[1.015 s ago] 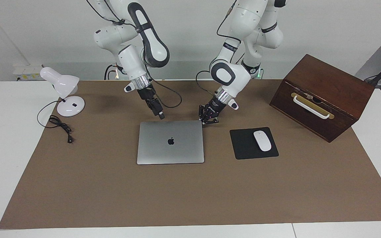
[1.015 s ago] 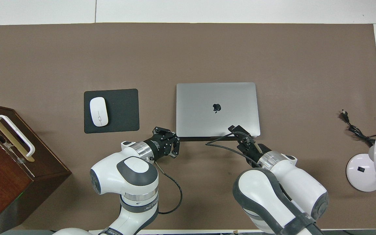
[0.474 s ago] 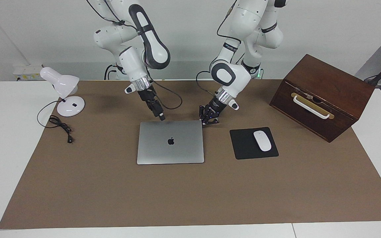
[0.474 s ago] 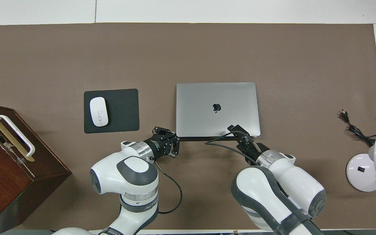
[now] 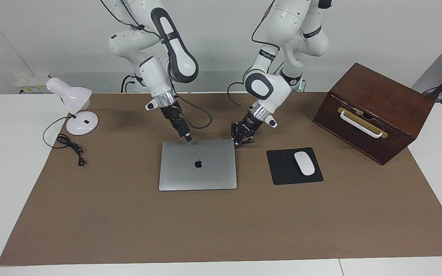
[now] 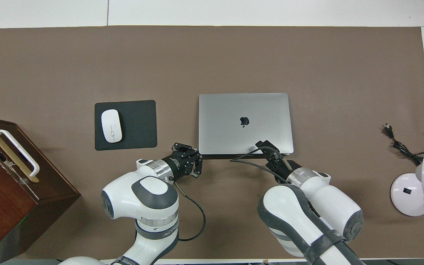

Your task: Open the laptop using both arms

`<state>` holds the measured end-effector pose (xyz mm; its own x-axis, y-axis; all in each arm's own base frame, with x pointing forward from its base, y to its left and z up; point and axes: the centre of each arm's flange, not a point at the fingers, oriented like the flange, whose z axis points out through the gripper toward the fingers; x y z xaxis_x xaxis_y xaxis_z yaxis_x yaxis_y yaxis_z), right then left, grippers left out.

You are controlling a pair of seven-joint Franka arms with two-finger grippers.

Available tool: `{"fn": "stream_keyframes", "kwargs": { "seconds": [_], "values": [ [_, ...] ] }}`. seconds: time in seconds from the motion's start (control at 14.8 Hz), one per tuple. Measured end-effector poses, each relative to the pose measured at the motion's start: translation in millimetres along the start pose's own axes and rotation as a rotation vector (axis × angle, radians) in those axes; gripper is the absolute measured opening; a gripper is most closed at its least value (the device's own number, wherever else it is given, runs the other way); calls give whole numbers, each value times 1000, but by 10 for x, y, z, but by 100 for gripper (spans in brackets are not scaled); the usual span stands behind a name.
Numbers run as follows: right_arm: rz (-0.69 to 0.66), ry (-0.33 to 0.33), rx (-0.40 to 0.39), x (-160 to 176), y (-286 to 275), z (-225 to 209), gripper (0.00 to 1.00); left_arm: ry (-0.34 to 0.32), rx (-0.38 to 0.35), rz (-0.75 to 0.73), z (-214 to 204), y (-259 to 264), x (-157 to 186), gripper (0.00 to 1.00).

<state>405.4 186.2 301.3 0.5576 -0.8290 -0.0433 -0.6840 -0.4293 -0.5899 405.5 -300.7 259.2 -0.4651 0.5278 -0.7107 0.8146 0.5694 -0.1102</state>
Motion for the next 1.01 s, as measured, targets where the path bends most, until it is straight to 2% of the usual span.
{"fn": "stream_keyframes", "kwargs": {
  "seconds": [0.47, 1.01],
  "values": [
    [-16, 24, 31, 178, -164, 0, 100, 0, 0, 0, 0, 0, 0, 1],
    [-26, 26, 56, 189, -338, 35, 100, 0, 0, -1, 1, 0, 0, 1]
  ]
}}
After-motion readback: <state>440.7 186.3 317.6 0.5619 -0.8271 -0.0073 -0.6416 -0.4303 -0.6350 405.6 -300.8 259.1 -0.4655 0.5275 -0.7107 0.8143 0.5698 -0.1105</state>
